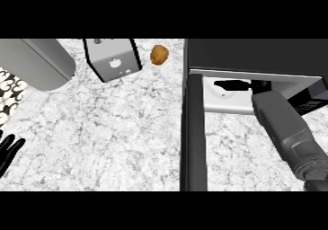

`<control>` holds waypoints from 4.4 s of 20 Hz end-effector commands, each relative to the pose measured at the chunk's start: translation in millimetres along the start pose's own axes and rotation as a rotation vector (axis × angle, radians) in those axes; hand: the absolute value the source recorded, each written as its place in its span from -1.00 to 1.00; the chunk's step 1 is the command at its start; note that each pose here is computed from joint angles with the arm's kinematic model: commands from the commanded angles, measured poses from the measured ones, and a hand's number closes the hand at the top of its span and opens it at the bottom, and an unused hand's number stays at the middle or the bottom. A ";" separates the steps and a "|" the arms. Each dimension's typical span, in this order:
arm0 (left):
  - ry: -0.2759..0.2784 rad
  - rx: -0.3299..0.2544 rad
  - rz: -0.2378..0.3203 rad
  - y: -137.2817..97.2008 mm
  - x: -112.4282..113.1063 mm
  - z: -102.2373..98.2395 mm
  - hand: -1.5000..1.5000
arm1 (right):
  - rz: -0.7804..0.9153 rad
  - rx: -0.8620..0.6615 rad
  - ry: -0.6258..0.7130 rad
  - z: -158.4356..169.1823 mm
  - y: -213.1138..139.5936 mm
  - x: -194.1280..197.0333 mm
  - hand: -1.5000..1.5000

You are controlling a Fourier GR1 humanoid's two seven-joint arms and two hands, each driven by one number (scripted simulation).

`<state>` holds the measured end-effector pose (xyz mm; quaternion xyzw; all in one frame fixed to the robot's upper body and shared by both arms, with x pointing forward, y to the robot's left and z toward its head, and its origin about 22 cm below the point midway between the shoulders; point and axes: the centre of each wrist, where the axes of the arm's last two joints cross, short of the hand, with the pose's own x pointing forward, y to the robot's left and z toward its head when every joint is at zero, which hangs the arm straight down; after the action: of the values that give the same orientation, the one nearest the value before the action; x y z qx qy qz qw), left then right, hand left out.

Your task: Pick up the milk, place it into the microwave and close the microwave

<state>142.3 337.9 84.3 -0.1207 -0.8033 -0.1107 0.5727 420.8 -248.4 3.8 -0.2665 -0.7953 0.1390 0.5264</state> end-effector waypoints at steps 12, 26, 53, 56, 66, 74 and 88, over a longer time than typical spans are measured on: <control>0.040 -0.124 0.093 -43.0 -1.2 -19.0 1.00 | -0.450 0.095 0.098 85.9 1.4 -55.6 -1.00; 0.091 -0.246 0.096 -103.0 -4.3 -70.4 1.00 | -0.519 0.125 0.110 182.7 0.1 -79.8 -1.00; 0.120 -0.483 -0.214 -251.0 -160.1 -131.6 1.00 | -0.544 0.130 -0.033 316.7 -151.4 -16.1 -1.00; 0.107 -0.424 -0.188 -255.5 -175.6 -129.6 1.00 | -0.585 0.133 -0.059 305.5 -145.1 -1.9 -1.00; 0.144 -0.406 -0.149 -271.9 -186.3 -134.2 1.00 | -0.624 0.239 -0.148 281.5 -176.9 38.1 -1.00; 0.073 -0.335 -0.050 -287.0 -166.0 -149.1 1.00 | -0.670 0.304 -0.190 260.6 -178.8 59.8 -1.00; 0.069 -0.006 -0.054 -284.1 -144.0 -193.5 -1.00 | -0.591 0.337 -0.260 226.4 -212.4 74.2 -1.00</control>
<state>257.6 2.0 -12.8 -0.1127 -0.7831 -0.1572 0.5911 128.0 -362.7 66.9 0.0842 -0.8590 0.1411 0.4848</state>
